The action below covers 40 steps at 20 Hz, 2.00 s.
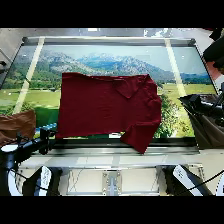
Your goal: Fold the shirts.
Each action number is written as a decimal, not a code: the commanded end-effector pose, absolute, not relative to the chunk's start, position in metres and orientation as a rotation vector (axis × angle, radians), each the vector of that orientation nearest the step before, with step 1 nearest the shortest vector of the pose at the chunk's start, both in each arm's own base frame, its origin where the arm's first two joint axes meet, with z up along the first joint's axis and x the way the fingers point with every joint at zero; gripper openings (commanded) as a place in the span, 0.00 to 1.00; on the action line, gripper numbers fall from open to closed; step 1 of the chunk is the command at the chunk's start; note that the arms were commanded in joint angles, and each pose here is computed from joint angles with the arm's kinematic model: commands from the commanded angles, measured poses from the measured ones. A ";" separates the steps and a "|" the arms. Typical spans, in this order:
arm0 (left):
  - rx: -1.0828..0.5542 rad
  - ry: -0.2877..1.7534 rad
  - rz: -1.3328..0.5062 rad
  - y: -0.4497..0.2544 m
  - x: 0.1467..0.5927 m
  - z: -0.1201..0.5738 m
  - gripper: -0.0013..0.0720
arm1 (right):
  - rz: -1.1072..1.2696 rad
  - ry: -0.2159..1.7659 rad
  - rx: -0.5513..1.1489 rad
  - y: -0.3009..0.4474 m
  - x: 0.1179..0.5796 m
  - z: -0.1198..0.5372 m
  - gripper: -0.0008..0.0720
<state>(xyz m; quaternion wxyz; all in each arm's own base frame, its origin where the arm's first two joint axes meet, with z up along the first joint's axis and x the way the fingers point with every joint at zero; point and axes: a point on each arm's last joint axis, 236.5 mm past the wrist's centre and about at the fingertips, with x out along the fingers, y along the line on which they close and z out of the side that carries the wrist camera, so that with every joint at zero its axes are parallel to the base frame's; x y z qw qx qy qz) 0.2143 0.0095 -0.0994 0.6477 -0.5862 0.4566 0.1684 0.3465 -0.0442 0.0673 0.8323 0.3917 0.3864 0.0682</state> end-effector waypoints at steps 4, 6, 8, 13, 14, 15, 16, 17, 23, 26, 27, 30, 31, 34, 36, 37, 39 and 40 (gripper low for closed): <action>-1.312 1.028 0.403 0.014 0.219 -0.106 0.67 | 0.158 0.814 0.816 -0.044 0.348 0.073 0.63; -1.338 1.061 0.382 0.002 0.224 -0.112 0.66 | 0.158 0.814 0.817 -0.044 0.348 0.074 0.63; -1.345 1.073 0.349 -0.009 0.233 -0.118 0.66 | 0.162 0.816 0.819 -0.043 0.347 0.074 0.63; -1.349 1.072 0.345 -0.012 0.239 -0.124 0.04 | 0.191 0.909 0.792 -0.034 0.330 0.062 0.63; -1.345 1.072 0.342 -0.012 0.239 -0.124 0.04 | 0.161 0.964 0.758 -0.039 0.321 0.050 0.63; -1.348 1.072 0.340 -0.012 0.239 -0.123 0.04 | 0.106 1.031 0.745 -0.045 0.309 0.034 0.63; -1.348 1.071 0.340 -0.012 0.239 -0.123 0.04 | 0.039 1.107 0.758 -0.050 0.294 0.014 0.63; -1.348 1.071 0.340 -0.012 0.239 -0.123 0.04 | 0.007 1.165 0.797 -0.047 0.282 -0.004 0.63; -1.308 1.072 0.315 -0.012 0.239 -0.123 0.03 | 0.073 1.327 0.993 0.006 0.263 -0.080 0.63; -1.298 1.072 0.308 -0.012 0.240 -0.123 0.04 | 0.117 1.325 0.971 0.028 0.283 -0.103 0.63; -1.298 1.072 0.308 -0.012 0.240 -0.123 0.03 | 0.109 1.317 0.954 0.033 0.291 -0.110 0.63; -1.298 1.071 0.309 -0.012 0.240 -0.123 0.03 | 0.086 1.306 0.912 0.041 0.301 -0.124 0.63; -1.297 1.069 0.312 -0.011 0.240 -0.123 0.03 | 0.082 1.290 0.919 0.043 0.306 -0.123 0.63; -1.284 1.055 0.315 -0.007 0.242 -0.123 0.03 | 0.070 1.254 0.939 0.045 0.316 -0.121 0.10; -1.260 1.014 0.265 -0.007 0.252 -0.114 0.03 | 0.169 1.276 0.922 0.059 0.310 -0.109 0.04; -1.213 0.964 0.222 -0.003 0.263 -0.101 0.03 | 0.268 1.286 0.890 0.069 0.307 -0.095 0.03; -1.007 0.836 0.108 0.012 0.289 -0.053 0.03 | 0.460 1.267 0.820 0.087 0.301 -0.051 0.03; -0.878 0.761 0.046 0.017 0.301 -0.020 0.03 | 0.553 1.236 0.758 0.093 0.298 -0.024 0.03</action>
